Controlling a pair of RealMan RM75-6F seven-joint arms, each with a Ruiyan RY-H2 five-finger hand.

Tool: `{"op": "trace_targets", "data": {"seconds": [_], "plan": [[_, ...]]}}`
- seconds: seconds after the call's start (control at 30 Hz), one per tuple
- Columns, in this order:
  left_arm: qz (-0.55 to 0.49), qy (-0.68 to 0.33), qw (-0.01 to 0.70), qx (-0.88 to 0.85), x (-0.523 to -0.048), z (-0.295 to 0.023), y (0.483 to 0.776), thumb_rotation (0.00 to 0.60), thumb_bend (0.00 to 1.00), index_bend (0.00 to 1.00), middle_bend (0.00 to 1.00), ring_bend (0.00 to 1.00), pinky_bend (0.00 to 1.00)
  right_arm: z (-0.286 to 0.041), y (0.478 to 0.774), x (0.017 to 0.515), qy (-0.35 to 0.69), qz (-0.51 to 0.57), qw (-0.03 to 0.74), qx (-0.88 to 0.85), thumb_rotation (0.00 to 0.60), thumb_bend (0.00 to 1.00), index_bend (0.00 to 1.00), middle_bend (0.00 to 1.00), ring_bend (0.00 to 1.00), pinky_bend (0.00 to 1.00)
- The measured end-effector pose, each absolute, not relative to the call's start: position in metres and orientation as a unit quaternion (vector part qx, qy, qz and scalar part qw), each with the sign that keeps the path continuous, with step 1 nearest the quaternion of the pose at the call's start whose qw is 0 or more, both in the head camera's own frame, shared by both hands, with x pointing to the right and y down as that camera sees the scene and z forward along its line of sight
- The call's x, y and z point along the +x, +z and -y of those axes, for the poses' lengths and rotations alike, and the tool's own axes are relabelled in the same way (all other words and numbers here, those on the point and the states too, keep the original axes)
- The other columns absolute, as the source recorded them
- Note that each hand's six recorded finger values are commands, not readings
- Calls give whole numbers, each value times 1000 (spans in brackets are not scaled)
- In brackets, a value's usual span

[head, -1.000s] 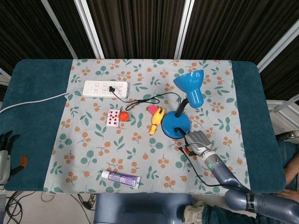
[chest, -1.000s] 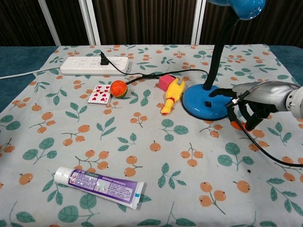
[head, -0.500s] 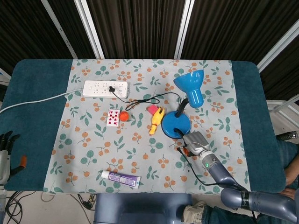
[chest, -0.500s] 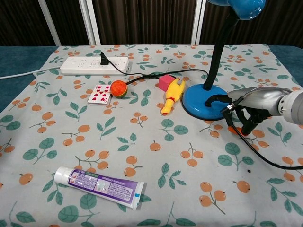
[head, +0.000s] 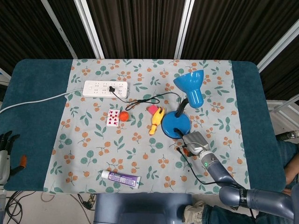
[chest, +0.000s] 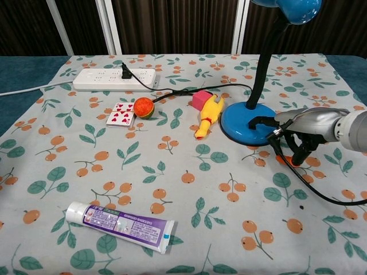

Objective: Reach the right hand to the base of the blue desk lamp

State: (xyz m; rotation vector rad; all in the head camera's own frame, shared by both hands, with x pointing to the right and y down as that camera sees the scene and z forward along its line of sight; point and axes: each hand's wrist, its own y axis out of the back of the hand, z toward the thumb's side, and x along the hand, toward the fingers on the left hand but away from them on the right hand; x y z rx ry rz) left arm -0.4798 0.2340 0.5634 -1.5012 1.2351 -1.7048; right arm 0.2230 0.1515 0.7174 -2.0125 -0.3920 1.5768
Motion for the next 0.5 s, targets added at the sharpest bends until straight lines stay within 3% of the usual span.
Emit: {"op": "trace_targets", "data": {"seconds": [0.3,0.5], "plan": [[-463,-633,273,-557,-480,-235,562,600,426,164,36,0,35,-143,720,228,604,127,266,-740,600,507,13,521,615,948],[-461,-634,273,-558,-480,-235,562,600,426,164,36,0,34,-137,703,230,598,146,277,-738,600,508,10,503,571,964]]}}
